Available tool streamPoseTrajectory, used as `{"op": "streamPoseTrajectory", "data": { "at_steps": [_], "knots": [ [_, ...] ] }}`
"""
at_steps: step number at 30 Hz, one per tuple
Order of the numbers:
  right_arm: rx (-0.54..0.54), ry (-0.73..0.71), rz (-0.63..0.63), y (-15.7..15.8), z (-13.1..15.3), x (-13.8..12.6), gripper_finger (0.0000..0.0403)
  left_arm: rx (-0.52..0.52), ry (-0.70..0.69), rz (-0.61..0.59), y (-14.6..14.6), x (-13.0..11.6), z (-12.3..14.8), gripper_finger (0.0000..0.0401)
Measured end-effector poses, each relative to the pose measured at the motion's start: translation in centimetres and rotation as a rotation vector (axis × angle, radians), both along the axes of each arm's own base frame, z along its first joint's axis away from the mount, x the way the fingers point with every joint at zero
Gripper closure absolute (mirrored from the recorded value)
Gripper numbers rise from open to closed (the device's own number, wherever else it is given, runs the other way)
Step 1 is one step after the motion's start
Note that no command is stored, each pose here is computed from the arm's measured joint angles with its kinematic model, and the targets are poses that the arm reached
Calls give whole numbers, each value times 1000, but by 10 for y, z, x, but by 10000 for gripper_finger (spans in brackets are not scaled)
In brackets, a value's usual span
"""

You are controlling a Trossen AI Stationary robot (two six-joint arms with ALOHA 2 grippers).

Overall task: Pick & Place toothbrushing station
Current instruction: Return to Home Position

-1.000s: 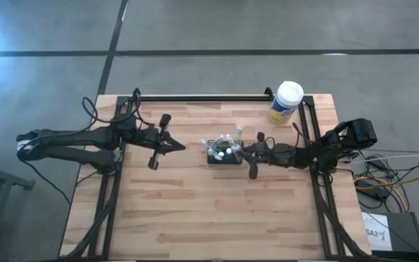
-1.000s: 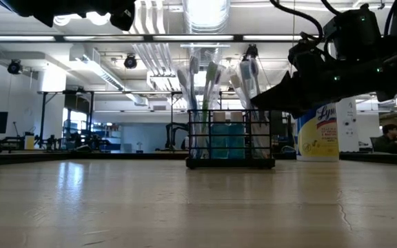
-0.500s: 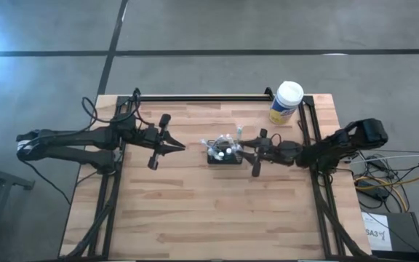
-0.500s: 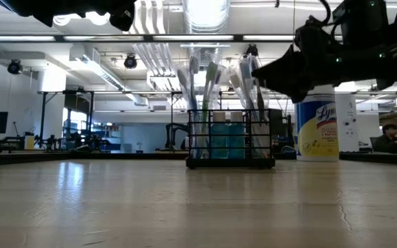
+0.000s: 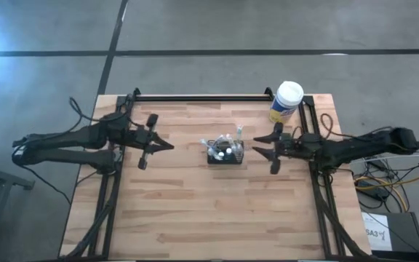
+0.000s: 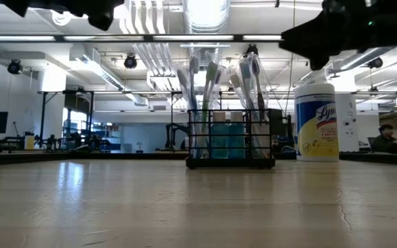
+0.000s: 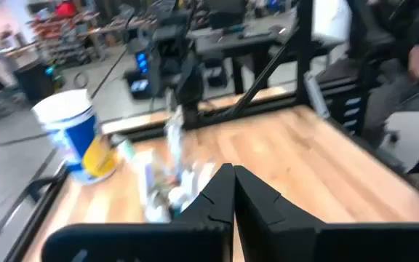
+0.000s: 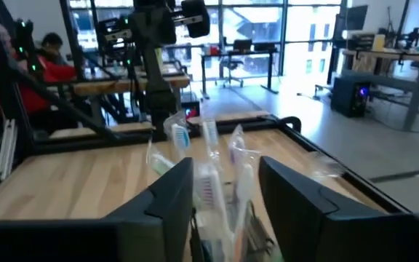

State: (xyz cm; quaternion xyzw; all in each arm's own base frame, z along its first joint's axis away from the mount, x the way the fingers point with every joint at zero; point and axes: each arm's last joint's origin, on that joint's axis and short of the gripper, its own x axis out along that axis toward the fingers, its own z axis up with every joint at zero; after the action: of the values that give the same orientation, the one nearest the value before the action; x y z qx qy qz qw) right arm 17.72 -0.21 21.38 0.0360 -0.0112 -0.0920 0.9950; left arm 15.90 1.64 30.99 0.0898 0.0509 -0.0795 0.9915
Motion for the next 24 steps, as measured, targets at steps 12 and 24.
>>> {"op": "streamPoseTrajectory", "data": {
  "at_steps": [12, 24],
  "knots": [
    [-56, 9, 81, 1, 38, -54, 389, 27, -49, 112, -2, -33, -19, 397],
    [-25, -40, 83, 1, 31, -87, 394, -106, -153, 240, 6, -57, -74, 400]
  ]
}}
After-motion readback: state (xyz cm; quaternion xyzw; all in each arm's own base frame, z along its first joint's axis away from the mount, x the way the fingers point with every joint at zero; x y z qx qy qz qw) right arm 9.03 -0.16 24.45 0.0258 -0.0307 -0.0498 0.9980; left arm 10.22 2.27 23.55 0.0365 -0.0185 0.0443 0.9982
